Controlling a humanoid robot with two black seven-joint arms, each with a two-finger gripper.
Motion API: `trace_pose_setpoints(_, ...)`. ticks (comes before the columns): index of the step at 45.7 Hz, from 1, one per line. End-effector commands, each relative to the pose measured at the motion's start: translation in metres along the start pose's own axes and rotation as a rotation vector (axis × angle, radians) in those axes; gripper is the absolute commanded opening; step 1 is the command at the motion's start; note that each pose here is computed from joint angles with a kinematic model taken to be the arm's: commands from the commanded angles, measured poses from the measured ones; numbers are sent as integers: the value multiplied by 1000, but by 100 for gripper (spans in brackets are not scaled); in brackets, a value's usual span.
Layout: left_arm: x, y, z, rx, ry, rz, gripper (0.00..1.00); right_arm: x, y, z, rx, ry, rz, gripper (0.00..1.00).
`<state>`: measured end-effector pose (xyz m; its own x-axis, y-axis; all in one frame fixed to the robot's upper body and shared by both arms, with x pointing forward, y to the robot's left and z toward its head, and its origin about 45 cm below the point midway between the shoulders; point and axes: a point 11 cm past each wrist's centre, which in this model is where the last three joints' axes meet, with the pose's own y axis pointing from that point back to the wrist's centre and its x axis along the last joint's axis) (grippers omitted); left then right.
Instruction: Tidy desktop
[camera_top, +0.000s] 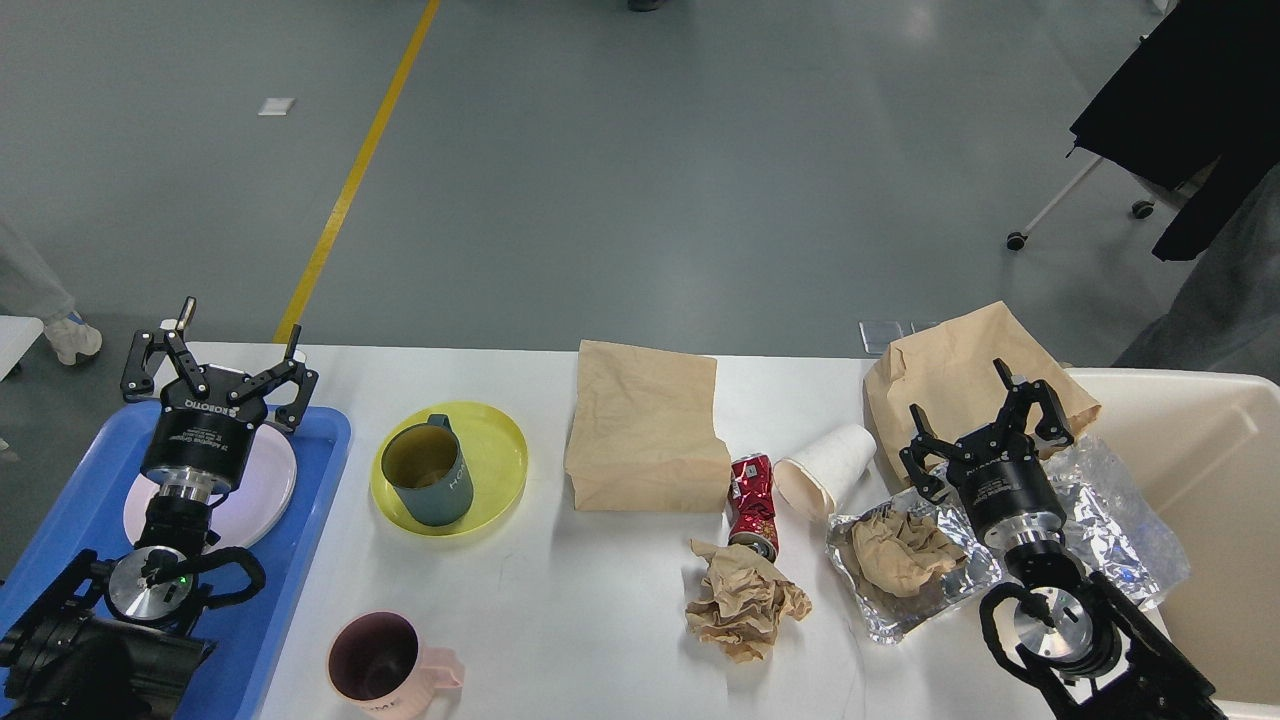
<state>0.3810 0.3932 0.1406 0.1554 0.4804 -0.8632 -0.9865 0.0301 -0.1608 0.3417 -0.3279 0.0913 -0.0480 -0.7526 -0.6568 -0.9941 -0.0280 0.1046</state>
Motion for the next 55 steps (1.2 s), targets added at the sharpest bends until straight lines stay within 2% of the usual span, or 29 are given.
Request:
trace_pose_setpoints(1,7,2,-5,44,-7,62,97,0,0,0,0,0,0,100)
trace_pose_setpoints(6,15,10,-10,77,-11,126,97,1,1,0,-1,0,1,100)
trace_pose_setpoints(12,-3,11,-8,106,-29,112,97,0,0,0,-1,0,0,100)
trace_pose_setpoints(21,-31,-2,62,122,-218,81,97,0,0,0,-1,0,0,100)
trace_pose_setpoints(25,-55,-25,87,153,-325,34,97,0,0,0,-1,0,0,100)
trace_pose_setpoints(30,-70,-40,82,232,-411,-6,97,1,1,0,-1,0,1,100)
trace_pose_setpoints(42,-51,-26,76,273,-427,61,97,1,1,0,0,0,1,100)
trace_pose_setpoints(49,-55,-28,93,413,-637,82,97,1,1,0,0,0,1,100)
trace_pose_setpoints(55,-64,-39,74,627,-864,44,97,1,1,0,-1,0,1,100)
